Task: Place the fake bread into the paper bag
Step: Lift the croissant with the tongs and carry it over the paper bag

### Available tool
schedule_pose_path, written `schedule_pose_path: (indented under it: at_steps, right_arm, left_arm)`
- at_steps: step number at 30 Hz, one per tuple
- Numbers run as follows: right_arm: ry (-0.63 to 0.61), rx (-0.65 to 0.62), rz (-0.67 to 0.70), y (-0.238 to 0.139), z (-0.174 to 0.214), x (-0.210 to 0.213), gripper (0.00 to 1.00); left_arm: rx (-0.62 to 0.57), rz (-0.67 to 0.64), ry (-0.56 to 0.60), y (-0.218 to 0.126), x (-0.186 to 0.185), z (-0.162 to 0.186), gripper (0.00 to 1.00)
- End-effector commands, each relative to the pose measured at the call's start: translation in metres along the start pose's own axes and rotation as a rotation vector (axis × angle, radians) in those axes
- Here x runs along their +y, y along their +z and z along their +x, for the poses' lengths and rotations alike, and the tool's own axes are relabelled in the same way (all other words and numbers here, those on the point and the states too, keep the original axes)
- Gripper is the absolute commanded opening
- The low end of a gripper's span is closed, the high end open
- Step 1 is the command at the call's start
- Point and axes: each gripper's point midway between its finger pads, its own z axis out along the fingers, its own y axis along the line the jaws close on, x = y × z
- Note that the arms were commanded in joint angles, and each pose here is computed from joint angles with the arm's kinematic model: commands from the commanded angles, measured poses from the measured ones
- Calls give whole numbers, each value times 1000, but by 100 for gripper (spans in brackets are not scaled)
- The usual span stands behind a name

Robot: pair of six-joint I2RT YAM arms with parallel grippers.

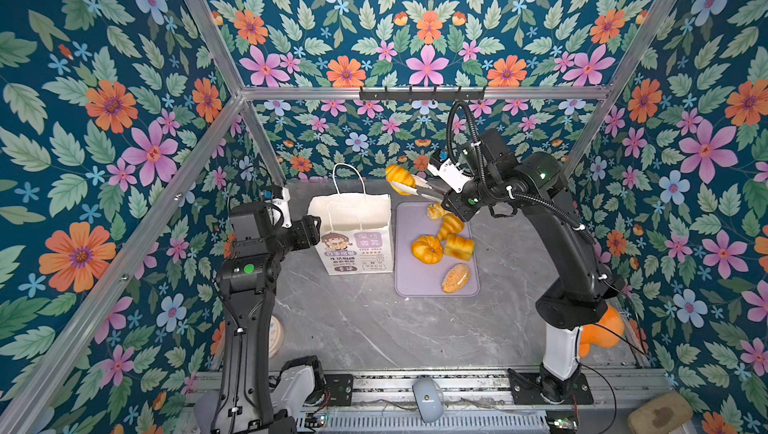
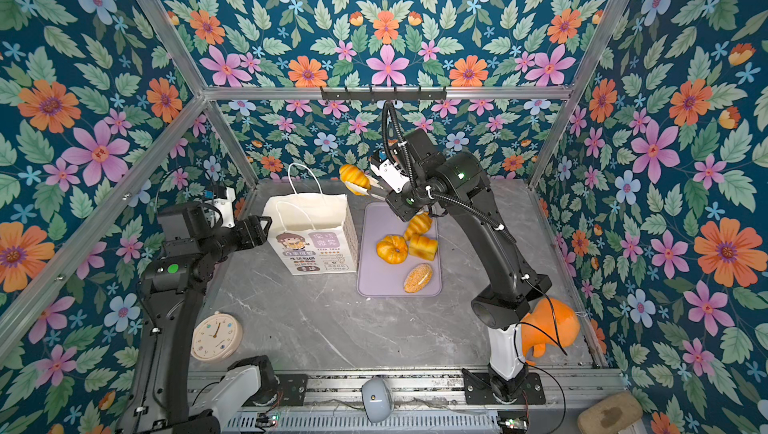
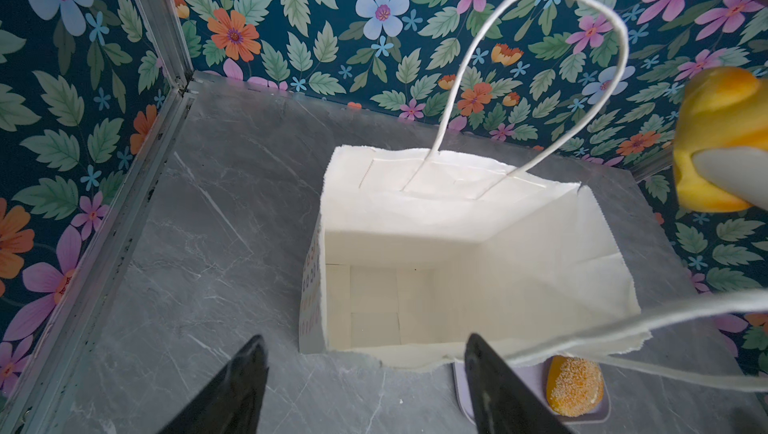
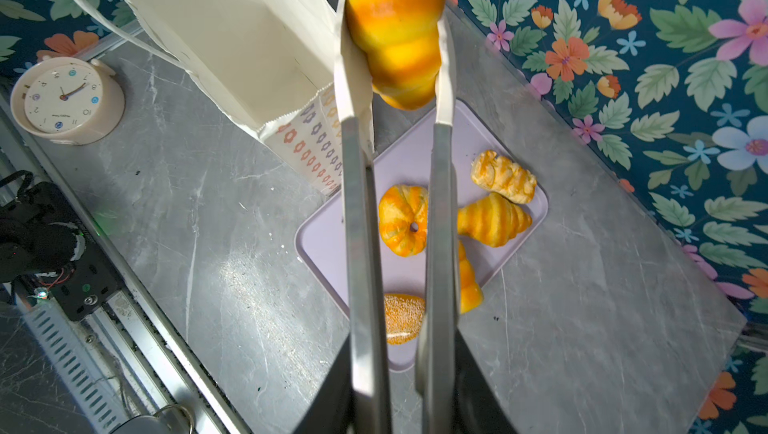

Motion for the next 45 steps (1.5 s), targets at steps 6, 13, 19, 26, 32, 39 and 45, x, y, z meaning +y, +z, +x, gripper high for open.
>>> schedule_pose_path:
  at_steps: [6,13,19,26,32,39,45]
  right_arm:
    - [-46,-183,-173,0,-43,29,26]
    - [-142,-146,-237,17,-35,53,26]
    - [-193,-110,-292,27,-23,64,26]
    - [-242,-84,-284,39,-14,63,26]
    - [-269,-59,-283,49,-12,62,26]
    - [-296,-37,-271,59,-12,59,26]
    - [-301,5,-255,70,-9,55,27]
  left_arm:
    - [16,20,-18,3,-2,5,75]
    - [13,33,-22,4,-4,5,75]
    - [15,42,-24,5,-5,6,74]
    - [11,49,-23,4,-7,6,74]
    - [15,52,-27,4,-7,8,74]
    - [16,60,-25,3,-8,9,74]
    - [16,65,-28,3,-9,9,74]
